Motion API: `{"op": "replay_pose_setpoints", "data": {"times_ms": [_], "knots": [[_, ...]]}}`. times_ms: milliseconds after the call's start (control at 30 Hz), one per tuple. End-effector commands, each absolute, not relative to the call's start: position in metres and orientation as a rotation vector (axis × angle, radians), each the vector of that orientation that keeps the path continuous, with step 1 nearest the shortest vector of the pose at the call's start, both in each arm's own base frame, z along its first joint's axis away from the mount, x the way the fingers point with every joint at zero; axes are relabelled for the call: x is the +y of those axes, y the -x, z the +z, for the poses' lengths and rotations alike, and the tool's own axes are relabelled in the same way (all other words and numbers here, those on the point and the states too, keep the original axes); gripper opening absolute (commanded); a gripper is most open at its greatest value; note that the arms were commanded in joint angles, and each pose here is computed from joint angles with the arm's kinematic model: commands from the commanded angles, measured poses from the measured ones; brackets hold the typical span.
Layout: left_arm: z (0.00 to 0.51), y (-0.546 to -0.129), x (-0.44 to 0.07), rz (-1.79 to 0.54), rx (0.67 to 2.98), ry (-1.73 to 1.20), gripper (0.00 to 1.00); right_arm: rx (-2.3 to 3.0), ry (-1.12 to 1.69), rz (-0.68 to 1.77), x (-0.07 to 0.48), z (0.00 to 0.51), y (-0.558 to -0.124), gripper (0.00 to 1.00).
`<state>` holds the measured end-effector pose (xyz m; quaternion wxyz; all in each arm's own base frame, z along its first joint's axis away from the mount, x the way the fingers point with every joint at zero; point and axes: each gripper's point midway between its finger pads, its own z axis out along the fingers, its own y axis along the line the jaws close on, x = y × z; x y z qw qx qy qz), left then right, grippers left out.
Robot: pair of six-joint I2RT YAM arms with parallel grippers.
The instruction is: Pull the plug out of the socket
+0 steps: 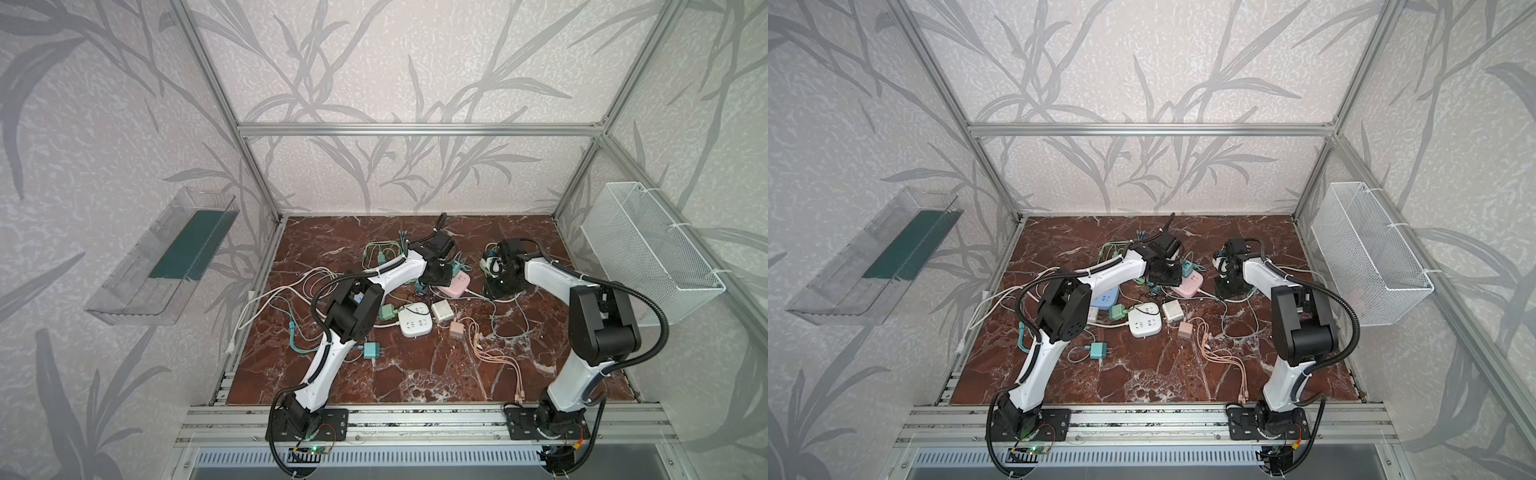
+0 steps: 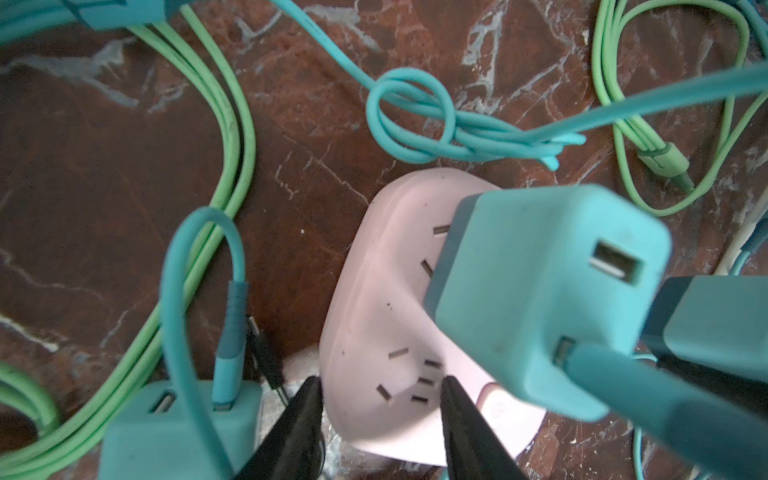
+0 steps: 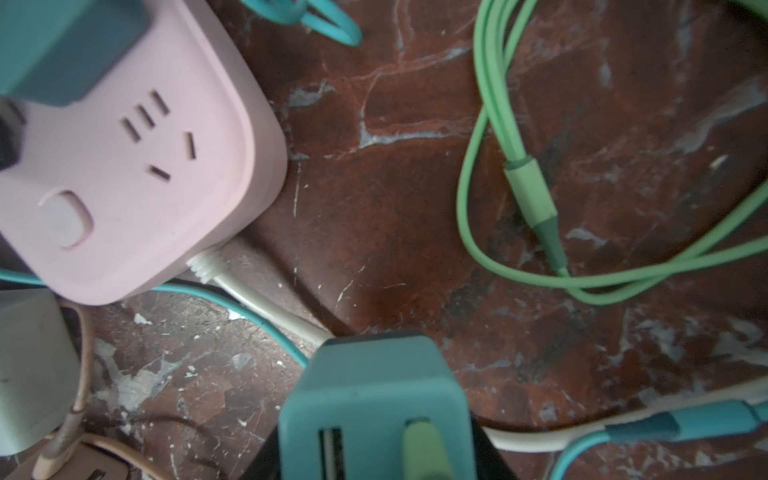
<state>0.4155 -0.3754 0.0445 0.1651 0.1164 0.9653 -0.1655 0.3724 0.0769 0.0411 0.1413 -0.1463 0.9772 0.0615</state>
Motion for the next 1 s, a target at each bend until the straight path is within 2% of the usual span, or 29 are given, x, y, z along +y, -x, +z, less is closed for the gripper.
{"op": "replay_pose_setpoints", "data": {"times_ms": [0,467,767,967], "knots": [[0.010,-0.392,-0.354,-0.345,2.871,-0.348,0.47,2.852,0.388,0.139,0.071,0.041,-0.371,0.17],[0.009,-0.392,-0.353,-0.341,2.874,-0.349,0.47,2.925,0.389,0.119,0.069,0.032,-0.382,0.23],[0.009,-0.391,-0.353,-0.340,2.877,-0.349,0.47,2.956,0.384,0.117,0.069,0.029,-0.380,0.47],[0.011,-0.392,-0.353,-0.340,2.871,-0.347,0.47,2.927,0.370,0.140,0.072,0.035,-0.384,0.52]]}}
